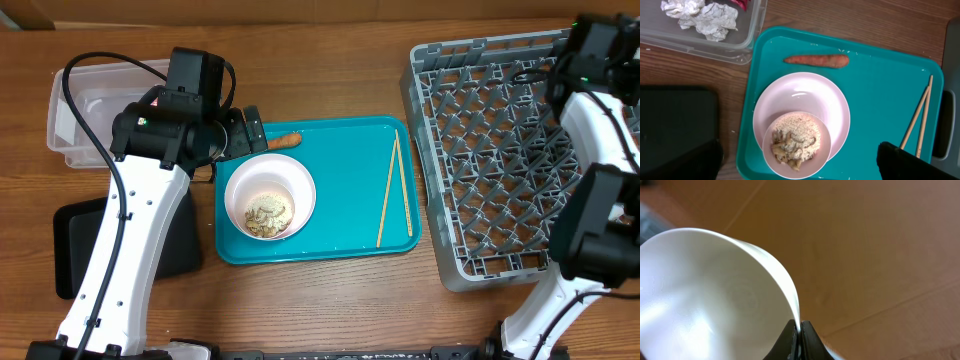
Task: Sort waste into correct bins and load items into the dishwasher
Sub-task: 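Lift the white bowl and place it upright in the dish rack, then move the right gripper back over the tray toward the chopsticks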
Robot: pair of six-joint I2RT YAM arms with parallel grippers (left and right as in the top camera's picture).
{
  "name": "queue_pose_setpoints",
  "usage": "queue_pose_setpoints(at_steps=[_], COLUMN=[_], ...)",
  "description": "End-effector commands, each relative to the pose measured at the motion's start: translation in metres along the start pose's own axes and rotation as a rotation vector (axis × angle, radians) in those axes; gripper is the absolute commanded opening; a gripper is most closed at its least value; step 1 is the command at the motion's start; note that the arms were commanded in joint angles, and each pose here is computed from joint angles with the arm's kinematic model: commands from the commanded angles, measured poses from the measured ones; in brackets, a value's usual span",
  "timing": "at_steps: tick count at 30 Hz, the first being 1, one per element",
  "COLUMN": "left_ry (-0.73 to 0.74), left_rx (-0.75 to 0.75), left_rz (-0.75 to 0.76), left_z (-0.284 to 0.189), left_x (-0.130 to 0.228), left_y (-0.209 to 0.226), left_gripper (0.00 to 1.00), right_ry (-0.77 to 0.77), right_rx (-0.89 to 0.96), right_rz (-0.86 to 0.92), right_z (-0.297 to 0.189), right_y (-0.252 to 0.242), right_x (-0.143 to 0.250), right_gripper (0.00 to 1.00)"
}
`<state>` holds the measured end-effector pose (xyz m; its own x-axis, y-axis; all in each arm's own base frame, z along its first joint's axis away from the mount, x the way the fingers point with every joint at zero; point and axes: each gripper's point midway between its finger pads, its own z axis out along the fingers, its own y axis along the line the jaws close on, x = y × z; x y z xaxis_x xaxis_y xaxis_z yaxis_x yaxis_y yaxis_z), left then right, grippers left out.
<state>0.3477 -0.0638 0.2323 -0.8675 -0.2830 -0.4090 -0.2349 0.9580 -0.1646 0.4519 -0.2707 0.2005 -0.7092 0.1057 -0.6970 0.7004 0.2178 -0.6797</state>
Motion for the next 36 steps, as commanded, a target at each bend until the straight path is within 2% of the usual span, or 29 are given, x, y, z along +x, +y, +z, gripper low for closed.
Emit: queue_pose_setpoints(at_steps=[1, 4, 10, 11, 12, 14, 15, 17, 19, 23, 29, 31, 36], left_ry=[-0.022, -0.022, -0.021, -0.021, -0.021, -0.021, -0.021, -0.021, -0.021, -0.021, -0.02, -0.018, -0.016], left_rx=[-0.008, -0.008, -0.009, -0.009, -0.009, -0.009, -0.009, -0.009, -0.009, -0.009, -0.009, -0.01, -0.011], left_rz=[-0.003, -0.003, -0.003, -0.003, -0.003, -0.002, 0.001, 0.001, 0.001, 0.0, 0.001, 0.001, 0.001], left_z=[-0.004, -0.004, -0.004, -0.004, -0.004, -0.004, -0.004, -0.004, -0.004, -0.004, -0.004, -0.004, -0.004], left_x=[-0.004, -0.004, -0.004, -0.004, -0.004, -0.004, -0.004, -0.004, -0.004, -0.004, -0.004, -0.003, -0.003], left_y=[0.001, 0.001, 0.001, 0.001, 0.001, 0.001, 0.001, 0.001, 0.001, 0.001, 0.002, 0.002, 0.002], left_gripper=[1.0, 1.0, 1.0, 1.0, 1.0, 1.0, 1.0, 1.0, 1.0, 1.0, 1.0, 1.0, 1.0], right_ry=[-0.006, 0.003, 0.008, 0.006, 0.007, 0.01, 0.013, 0.016, 0.018, 0.022, 0.023, 0.02, 0.087], right_rx=[-0.038, -0.085, -0.195, -0.202, -0.206, -0.213, -0.216, -0.22, -0.246, -0.389, -0.771, -0.925, -1.438], right_rz=[0.027, 0.047, -0.033, -0.037, -0.037, -0.037, -0.034, -0.037, -0.046, -0.04, 0.018, 0.036, -0.017], right_z=[-0.015, -0.028, -0.053, -0.058, -0.061, -0.066, -0.068, -0.072, -0.078, -0.098, -0.156, -0.184, -0.284], right_y=[0.02, 0.033, 0.059, 0.061, 0.063, 0.065, 0.066, 0.067, 0.068, 0.072, 0.061, 0.049, 0.03], right_x=[0.005, 0.011, 0.02, 0.021, 0.022, 0.024, 0.025, 0.027, 0.028, 0.021, -0.002, -0.009, 0.006], right_gripper=[0.04, 0.04, 0.05, 0.11, 0.3, 0.56, 0.66, 0.78, 0.84, 0.86, 0.92, 0.96, 0.92])
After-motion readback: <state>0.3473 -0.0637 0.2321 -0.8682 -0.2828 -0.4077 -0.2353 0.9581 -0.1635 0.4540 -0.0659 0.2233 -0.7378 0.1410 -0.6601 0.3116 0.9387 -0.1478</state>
